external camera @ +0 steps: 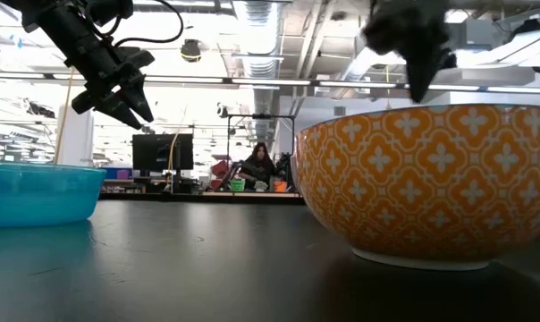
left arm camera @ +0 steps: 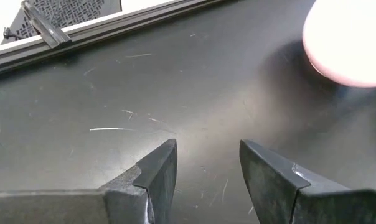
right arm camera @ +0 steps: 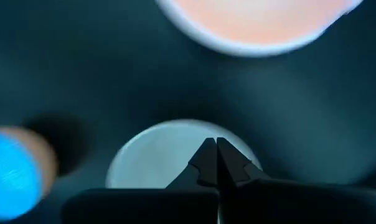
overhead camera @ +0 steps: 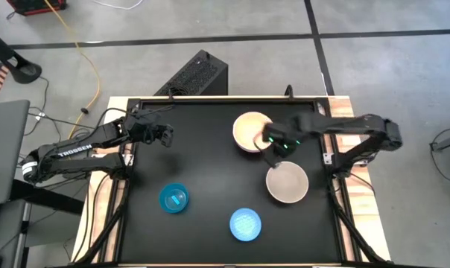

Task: Nest bowls inside each other
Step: Stack the gray bowl on the light orange bowl

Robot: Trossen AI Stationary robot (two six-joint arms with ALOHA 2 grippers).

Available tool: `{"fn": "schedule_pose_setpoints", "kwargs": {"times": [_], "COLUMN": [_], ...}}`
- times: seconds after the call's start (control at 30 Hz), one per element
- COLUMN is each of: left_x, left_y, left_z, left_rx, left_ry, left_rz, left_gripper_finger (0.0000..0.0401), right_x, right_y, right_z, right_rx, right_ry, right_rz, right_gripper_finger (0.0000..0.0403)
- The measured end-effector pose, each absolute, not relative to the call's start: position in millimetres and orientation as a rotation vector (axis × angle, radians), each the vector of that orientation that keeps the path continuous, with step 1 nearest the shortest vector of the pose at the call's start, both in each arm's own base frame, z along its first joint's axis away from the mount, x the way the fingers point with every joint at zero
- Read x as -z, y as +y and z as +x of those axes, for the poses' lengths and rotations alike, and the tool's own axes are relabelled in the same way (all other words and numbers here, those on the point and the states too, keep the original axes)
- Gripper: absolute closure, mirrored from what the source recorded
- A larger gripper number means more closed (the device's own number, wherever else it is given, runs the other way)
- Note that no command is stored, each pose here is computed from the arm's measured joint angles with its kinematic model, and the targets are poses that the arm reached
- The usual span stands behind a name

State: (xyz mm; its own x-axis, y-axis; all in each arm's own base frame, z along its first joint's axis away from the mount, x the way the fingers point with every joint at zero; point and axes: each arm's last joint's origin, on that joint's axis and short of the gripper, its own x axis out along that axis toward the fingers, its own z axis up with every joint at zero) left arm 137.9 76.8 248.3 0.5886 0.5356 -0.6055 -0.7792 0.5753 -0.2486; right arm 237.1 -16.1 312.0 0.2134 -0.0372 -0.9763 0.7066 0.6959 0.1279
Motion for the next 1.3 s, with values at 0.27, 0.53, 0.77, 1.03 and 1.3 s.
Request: {"fn": "schedule_pose_setpoints", "kwargs": {"times": [0.27, 0.53, 0.77, 1.03, 1.3], "left_x": [-250.0, -254.3, -254.4, -254.4, -254.4], "left_y": [77.4, 78.8, 78.7, 78.7, 78.7], "left_z": [139.1, 141.9, 142.0, 142.0, 142.0], "left_rx": [-0.805, -0.792, -0.795, -0.798, -0.799], "left_ry": [0.482, 0.426, 0.414, 0.409, 0.409], "left_rz": [-0.531, -0.528, -0.559, -0.570, -0.572], "left_gripper_finger": [0.0237, 0.0237, 0.0237, 0.0237, 0.0237], "right_x": [-280.4, -257.4, -248.0, -236.4, -217.5], "right_y": [2.5, -7.0, -14.3, -23.9, -36.0], "right_z": [179.9, 168.2, 173.1, 184.5, 199.9], "right_rx": [0.679, 0.704, 0.642, 0.511, 0.403], "right_ry": [1.211, 1.268, 1.342, 1.436, 1.528], "right_rz": [0.823, 0.785, 0.705, 0.562, 0.470], "right_gripper_finger": [0.0399, 0.0327, 0.0242, 0.0205, 0.0223]}}
